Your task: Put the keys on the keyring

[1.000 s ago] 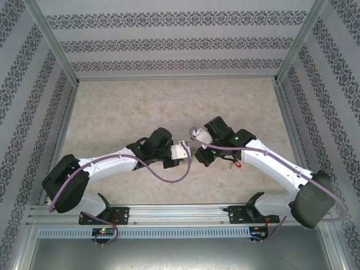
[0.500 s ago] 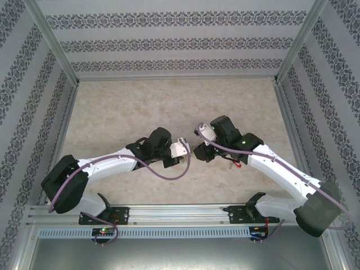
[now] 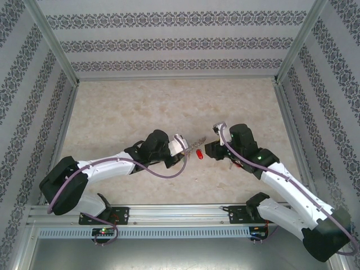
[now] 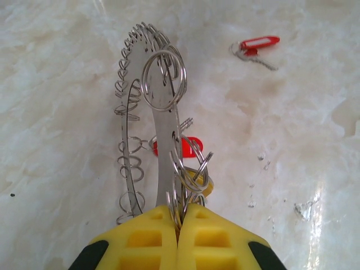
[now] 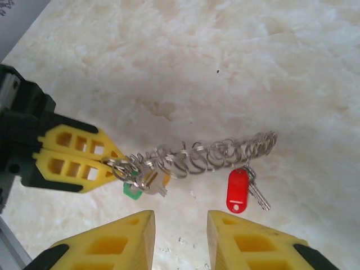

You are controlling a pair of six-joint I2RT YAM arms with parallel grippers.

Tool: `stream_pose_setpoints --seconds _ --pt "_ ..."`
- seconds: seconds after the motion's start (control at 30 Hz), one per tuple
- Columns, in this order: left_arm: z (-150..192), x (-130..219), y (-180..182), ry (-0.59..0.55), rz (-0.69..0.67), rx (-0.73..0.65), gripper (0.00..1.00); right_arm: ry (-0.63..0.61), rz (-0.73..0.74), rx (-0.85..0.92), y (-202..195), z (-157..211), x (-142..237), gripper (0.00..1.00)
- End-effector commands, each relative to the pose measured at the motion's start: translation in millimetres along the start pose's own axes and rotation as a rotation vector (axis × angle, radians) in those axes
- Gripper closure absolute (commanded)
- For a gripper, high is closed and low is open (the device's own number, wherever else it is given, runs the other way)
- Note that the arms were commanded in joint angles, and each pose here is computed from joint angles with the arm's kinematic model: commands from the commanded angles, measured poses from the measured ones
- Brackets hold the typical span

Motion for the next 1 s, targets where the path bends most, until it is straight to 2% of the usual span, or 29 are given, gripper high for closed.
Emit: stream_pose_setpoints --seconds 0.0,0.13,0.37,0.73,0.97 --pt "-29 18 -4 -0.240 0.022 0.021 1.00 -0.176 -0.031 0.023 3 0 3 0.70" --pt "-35 35 -6 -0.351 0.035 -0.021 1.00 -0.342 -0.055 0.159 11 9 9 0.72" --pt "-58 68 -13 -0.461 0.058 -0.058 1.00 -0.472 -0.137 0.361 30 -6 17 0.71" --pt "-72 88 -15 -0.541 0.028 -0.050 1.00 -0.656 -0.170 0.449 39 -50 17 0.72" --pt "-75 90 -14 -0.560 0.026 -0.039 1.00 -0.675 -0.199 0.467 42 -56 15 0.74"
Point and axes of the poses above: each hand's point on the last joint's axis, 136 mm out from that joint toward the fingers, its own x axis back along the fingers, its own y axis along the line the jaws close on, z = x × y, the point moved 10 cm from there along x, back along the fingers, and after that the axes turned 14 degrees about x, right-handed, at the moved point
